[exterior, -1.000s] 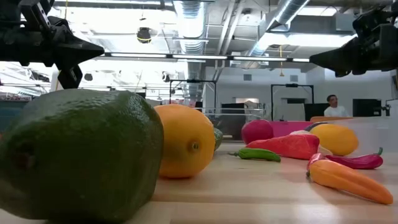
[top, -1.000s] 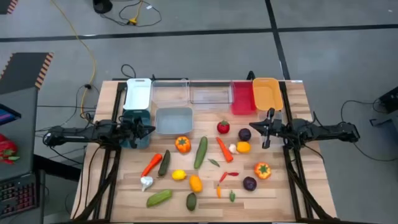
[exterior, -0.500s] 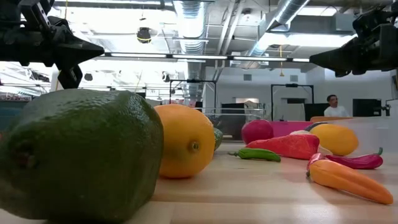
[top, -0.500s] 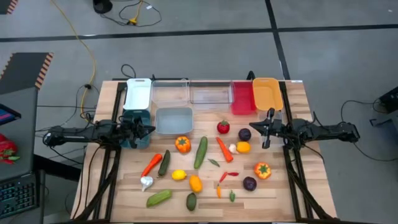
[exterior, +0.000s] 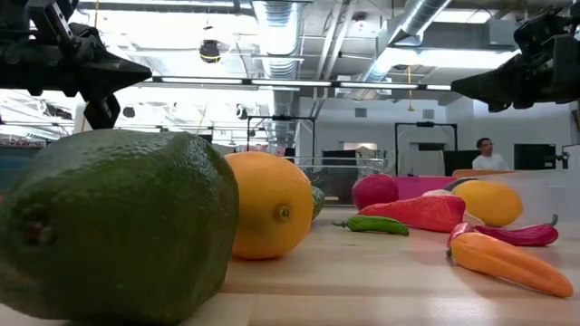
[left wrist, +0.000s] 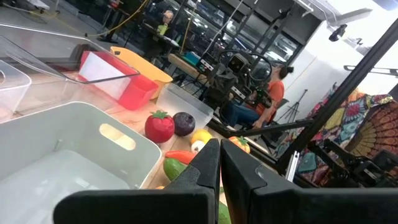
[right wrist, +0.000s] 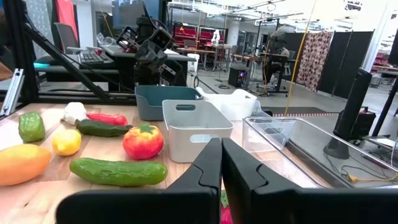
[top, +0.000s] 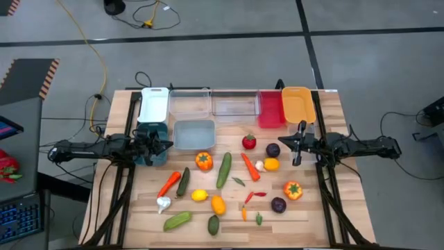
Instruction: Sort produce into baskets
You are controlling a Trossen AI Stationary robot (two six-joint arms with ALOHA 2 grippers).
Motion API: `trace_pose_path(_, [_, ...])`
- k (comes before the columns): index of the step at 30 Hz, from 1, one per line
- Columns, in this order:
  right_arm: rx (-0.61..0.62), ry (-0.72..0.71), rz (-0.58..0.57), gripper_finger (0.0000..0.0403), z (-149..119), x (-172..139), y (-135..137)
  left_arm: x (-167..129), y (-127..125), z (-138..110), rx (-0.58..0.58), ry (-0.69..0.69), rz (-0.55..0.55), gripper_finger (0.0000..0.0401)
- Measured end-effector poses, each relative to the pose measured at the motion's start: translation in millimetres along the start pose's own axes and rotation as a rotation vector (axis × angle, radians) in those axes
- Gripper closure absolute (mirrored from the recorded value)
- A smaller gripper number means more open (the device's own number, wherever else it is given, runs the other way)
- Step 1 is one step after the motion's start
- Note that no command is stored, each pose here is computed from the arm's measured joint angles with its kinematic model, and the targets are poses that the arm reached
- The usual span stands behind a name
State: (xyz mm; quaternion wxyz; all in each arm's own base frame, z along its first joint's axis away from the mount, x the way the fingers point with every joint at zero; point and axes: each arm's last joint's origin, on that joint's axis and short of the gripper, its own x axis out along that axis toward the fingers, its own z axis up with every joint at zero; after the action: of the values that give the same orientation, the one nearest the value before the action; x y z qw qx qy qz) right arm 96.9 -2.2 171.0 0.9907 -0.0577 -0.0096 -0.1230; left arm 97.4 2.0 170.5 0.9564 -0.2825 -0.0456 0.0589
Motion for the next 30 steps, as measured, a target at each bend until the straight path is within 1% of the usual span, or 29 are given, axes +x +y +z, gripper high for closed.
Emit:
trace_pose_path(25, [0.0,0.001,0.0,0.0365,-0.1,0.0,0.0,0.0,0.0,0.1,0.0,-0.002,0.002,0.0401])
trace_pose_path(28, [0.0,0.0,0.0,0.0365,0.0,0.0,0.0,-0.1,1.1,1.5,0.001,-0.038,0.047,0.0401])
trace_pose_path(30, [0.0,0.0,0.0,0.0365,0.0,0.0,0.0,-0.2,1.9,2.7,0.052,-0.065,0.085,0.0401])
